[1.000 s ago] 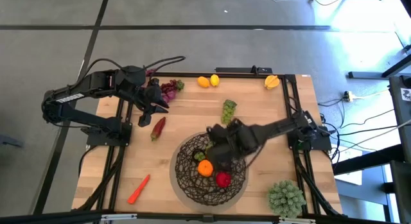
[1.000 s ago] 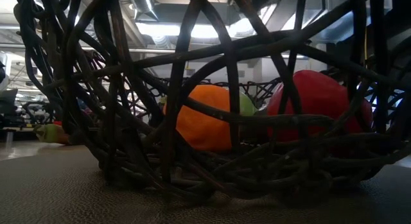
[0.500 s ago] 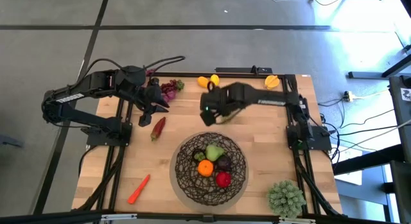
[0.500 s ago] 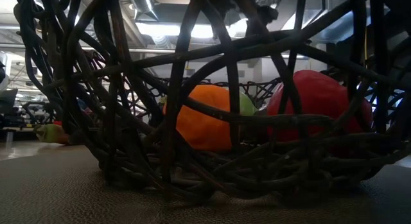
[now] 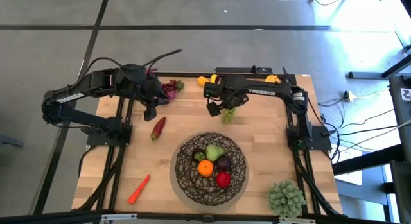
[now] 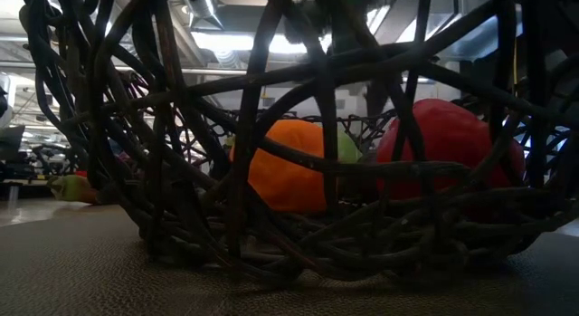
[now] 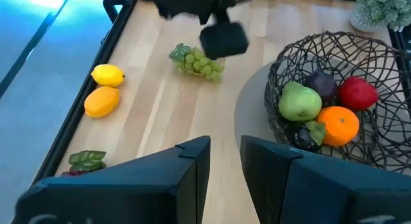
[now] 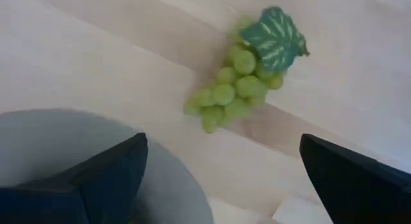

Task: Build produce basket
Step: Put the green grapes into the mesh basket

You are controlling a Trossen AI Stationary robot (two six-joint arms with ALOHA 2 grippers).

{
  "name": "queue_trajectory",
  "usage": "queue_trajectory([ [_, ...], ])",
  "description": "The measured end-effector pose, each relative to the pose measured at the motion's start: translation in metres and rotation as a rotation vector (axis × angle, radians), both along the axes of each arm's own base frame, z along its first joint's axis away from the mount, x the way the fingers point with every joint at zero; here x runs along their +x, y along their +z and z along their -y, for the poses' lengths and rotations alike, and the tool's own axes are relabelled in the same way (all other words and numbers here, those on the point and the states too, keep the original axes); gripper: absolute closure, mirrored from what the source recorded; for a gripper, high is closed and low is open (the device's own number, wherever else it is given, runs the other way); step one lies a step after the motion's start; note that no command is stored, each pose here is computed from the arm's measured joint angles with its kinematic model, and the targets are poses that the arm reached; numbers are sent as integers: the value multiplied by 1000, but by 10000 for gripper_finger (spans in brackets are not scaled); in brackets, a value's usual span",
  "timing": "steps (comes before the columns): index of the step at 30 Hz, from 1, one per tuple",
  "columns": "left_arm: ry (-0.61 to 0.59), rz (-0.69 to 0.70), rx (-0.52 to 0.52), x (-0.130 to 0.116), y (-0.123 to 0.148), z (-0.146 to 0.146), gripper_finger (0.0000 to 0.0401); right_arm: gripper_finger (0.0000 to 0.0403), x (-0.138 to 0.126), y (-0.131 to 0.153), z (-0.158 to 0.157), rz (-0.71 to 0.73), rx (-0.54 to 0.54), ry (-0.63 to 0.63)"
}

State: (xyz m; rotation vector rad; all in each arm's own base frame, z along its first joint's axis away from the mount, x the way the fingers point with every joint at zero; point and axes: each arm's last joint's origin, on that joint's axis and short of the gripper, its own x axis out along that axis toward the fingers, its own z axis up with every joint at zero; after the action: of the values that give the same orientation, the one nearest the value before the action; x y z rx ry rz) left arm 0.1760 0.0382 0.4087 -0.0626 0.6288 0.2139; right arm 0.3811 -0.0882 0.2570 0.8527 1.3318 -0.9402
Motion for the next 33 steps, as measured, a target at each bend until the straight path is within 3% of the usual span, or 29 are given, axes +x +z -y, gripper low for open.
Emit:
queue_trajectory([
  [4,2,0,1,0,0,0,325,8,-2,-30,13,24,58,-45],
  [8,15,-1,7,0,0,0,325,8,-1,-51,23,92,46,-68],
  [15,64,-1,13,0,0,-2,325,8,-17,-81,29,21,61,-157],
  [19,83,-3,25,-1,0,-2,325,8,-19,-96,31,53,55,-170],
  [33,122,1,15,-1,0,-3,325,8,-14,-108,32,152,27,-90],
])
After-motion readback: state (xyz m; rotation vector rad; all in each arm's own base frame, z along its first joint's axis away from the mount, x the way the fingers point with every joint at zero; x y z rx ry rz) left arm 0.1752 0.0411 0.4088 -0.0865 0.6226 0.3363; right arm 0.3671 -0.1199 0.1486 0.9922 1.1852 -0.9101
